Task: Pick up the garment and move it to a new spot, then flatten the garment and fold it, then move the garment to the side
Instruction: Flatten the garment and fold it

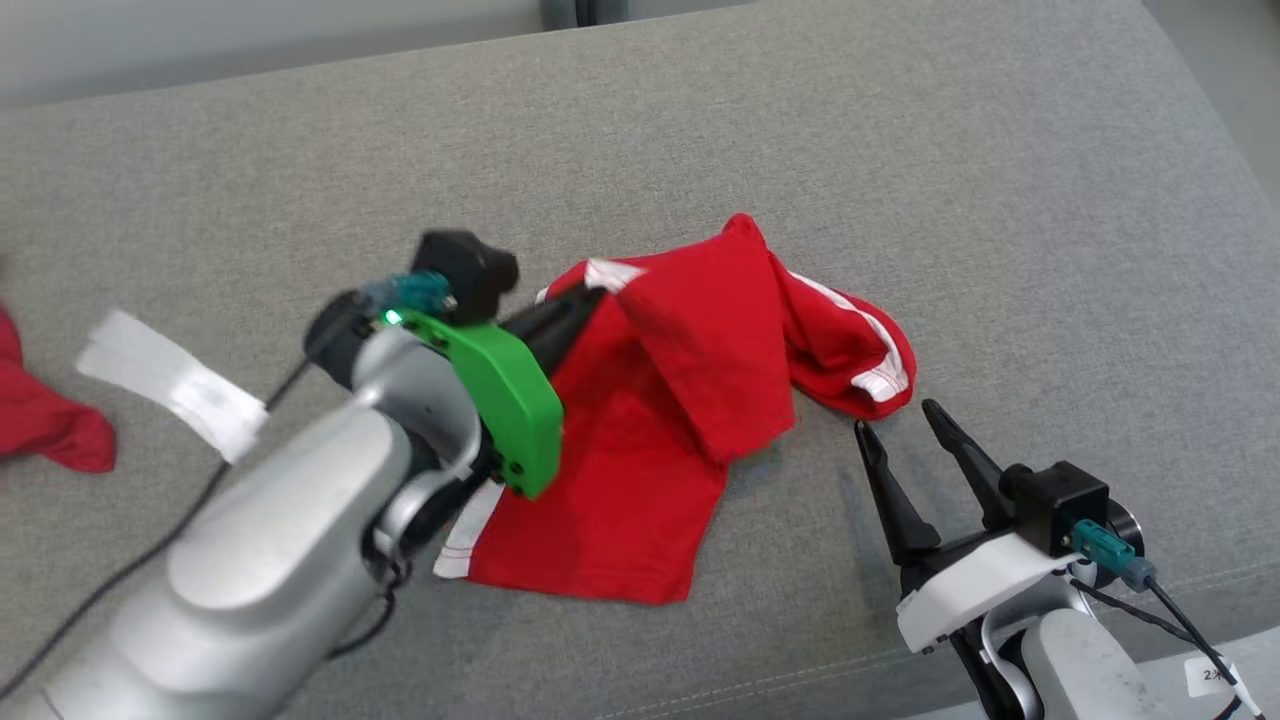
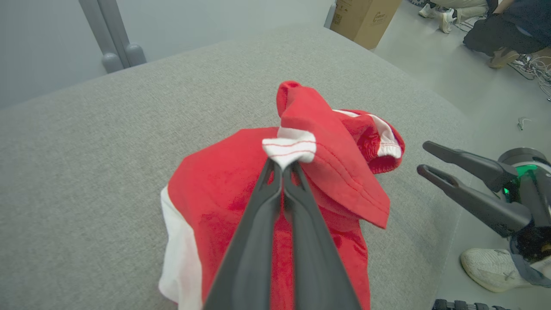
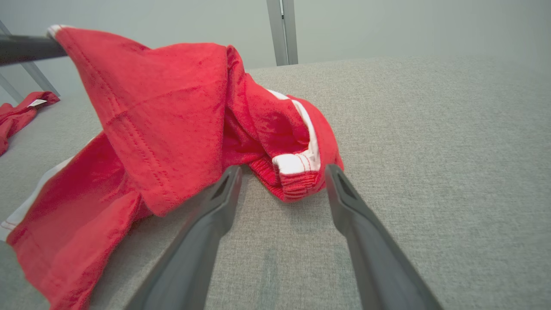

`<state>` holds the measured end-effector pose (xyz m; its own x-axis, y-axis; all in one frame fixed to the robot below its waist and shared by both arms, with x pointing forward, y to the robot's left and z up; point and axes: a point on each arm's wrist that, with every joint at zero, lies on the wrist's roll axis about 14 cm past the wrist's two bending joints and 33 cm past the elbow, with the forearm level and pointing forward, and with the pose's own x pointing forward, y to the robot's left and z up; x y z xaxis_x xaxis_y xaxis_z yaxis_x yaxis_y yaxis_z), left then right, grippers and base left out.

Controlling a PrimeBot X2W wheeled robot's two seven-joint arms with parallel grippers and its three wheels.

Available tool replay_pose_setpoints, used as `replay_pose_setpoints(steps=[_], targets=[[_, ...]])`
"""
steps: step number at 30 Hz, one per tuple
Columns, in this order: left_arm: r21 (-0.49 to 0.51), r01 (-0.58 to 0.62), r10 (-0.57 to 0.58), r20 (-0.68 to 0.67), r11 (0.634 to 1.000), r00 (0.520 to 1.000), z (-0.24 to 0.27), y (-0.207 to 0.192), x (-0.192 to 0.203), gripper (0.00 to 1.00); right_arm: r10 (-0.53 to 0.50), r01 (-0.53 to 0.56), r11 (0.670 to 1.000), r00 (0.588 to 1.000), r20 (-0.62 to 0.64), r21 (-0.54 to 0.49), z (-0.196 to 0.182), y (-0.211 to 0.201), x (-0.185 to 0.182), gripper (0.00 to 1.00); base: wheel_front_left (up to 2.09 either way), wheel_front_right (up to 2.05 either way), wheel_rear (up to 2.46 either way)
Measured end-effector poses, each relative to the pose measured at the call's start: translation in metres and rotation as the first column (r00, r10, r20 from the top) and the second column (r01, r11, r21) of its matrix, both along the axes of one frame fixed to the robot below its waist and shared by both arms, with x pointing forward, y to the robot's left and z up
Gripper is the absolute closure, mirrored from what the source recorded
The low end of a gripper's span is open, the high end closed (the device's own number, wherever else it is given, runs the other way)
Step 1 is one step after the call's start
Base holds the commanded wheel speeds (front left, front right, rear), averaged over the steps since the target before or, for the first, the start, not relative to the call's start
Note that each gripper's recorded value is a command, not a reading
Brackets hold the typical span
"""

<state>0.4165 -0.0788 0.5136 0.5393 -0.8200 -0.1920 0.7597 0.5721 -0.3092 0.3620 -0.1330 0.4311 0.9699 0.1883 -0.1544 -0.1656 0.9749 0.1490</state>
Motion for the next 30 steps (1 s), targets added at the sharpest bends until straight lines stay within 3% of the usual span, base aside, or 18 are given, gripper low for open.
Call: replay_pose_setpoints(steps=[5, 13, 23, 30], targets=[[0.036, -0.044, 0.038, 0.144, 0.998, 0.989, 0.053, 0.029, 0.031, 1.00, 0.033, -0.033, 0.999, 0.999, 0.020, 0.003, 0.006, 0.011, 0.000, 0.00, 0.00, 0.00, 0.00], [0.168, -0.039, 0.007, 0.186, 0.985, 0.983, 0.082, 0.048, 0.042, 1.00, 0.044, -0.045, 0.999, 0.999, 0.024, 0.006, 0.008, 0.016, -0.009, 0.00, 0.00, 0.00, 0.00], [0.246, 0.069, -0.110, 0.156, 0.967, 0.982, 0.090, 0.024, 0.028, 1.00, 0.119, -0.115, 0.993, 0.988, -0.100, 0.041, -0.024, 0.044, -0.045, 0.00, 0.00, 0.00, 0.00], [0.235, 0.042, -0.089, 0.194, 0.971, 0.977, 0.107, 0.019, 0.046, 1.00, 0.126, -0.116, 0.991, 0.981, -0.150, 0.074, -0.037, 0.048, -0.050, 0.00, 0.00, 0.00, 0.00]])
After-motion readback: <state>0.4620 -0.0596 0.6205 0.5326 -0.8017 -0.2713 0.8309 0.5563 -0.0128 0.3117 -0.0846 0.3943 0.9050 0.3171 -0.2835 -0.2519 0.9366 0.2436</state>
